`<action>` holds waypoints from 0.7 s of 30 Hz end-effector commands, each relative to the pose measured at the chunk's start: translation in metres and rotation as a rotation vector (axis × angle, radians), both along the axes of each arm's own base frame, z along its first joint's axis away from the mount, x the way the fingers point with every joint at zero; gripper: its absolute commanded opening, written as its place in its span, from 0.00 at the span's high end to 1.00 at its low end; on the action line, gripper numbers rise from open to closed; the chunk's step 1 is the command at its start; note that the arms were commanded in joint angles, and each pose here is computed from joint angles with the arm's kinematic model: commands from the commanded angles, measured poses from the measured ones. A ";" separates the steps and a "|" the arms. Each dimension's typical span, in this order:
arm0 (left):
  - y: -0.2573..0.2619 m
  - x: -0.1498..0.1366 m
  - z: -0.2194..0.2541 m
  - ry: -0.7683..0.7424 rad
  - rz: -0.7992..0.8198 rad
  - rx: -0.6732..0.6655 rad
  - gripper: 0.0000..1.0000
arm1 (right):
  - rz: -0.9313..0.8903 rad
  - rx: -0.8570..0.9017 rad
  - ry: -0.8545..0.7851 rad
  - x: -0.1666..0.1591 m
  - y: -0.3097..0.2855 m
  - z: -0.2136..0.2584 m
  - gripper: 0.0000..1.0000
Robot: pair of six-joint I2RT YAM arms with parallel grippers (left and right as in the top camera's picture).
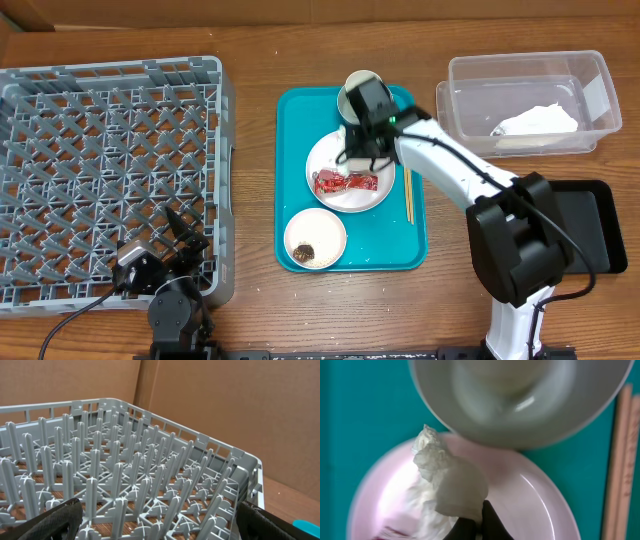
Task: Sort waste into correct bins and load items into the dishwasher
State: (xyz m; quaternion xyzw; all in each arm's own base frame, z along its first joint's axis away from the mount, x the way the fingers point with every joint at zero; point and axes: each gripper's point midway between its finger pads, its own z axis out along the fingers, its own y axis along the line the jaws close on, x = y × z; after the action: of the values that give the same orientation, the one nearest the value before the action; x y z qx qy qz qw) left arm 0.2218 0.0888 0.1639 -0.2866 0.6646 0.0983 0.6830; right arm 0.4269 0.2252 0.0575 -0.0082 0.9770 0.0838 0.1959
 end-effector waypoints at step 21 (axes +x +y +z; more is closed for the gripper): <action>0.002 -0.001 -0.002 -0.003 0.014 -0.013 0.00 | -0.830 0.168 -0.118 0.046 -0.242 0.158 0.30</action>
State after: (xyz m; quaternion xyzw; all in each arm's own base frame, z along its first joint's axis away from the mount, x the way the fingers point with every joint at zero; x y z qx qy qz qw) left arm 0.2218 0.0888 0.1639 -0.2865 0.6646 0.0984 0.6830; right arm 0.4698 -0.0167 0.2258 0.3819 0.8766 0.0575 0.2870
